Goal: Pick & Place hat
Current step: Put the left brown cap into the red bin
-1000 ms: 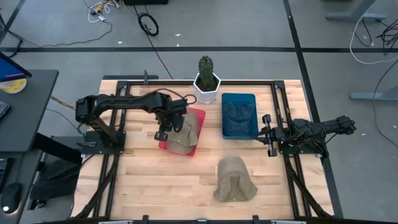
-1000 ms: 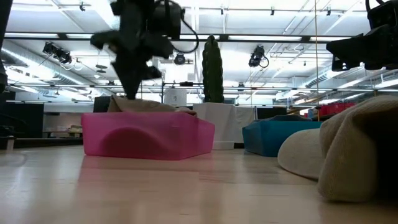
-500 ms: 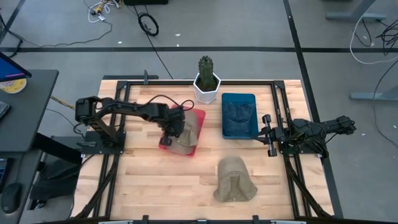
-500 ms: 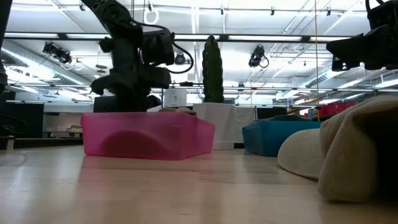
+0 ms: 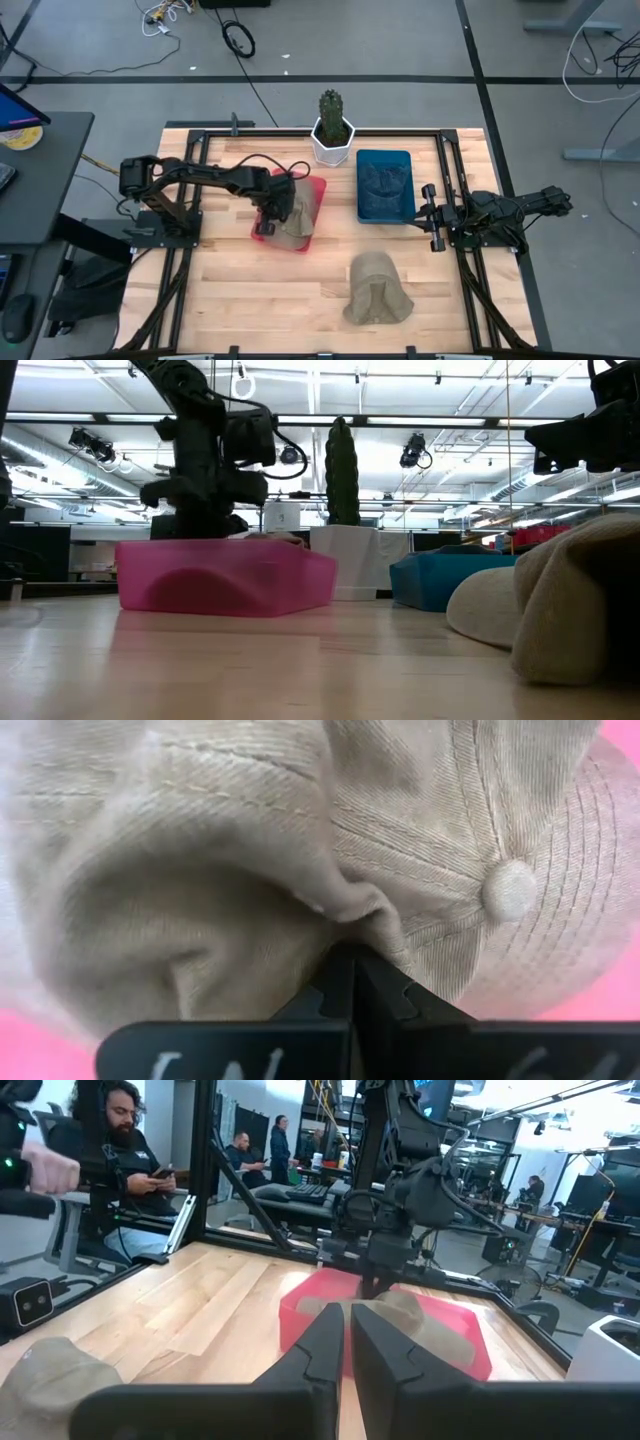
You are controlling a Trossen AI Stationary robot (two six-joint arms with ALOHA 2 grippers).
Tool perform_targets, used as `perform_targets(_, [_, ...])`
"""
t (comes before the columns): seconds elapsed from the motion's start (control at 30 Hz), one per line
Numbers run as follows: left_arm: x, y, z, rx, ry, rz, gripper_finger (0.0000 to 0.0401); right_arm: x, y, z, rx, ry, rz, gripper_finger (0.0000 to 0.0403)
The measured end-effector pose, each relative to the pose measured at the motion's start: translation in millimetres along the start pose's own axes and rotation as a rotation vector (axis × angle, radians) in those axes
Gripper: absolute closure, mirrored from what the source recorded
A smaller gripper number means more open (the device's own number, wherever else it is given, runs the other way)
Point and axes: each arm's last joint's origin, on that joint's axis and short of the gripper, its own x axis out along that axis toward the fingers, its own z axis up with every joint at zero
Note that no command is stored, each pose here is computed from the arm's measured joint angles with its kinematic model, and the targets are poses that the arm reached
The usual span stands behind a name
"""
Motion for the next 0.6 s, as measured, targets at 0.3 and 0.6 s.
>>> perform_targets(0.3, [-43, -12, 26, 0.042, 0.073, 0.091, 0.0394, 0, 0, 0, 0.0, 0.0, 0.0, 0.0378])
perform_targets(0.6, [-58, -10, 47, 0.097, -0.028, 0.245, 0.0393, 0, 0, 0, 0.0, 0.0, -0.001, 0.0378])
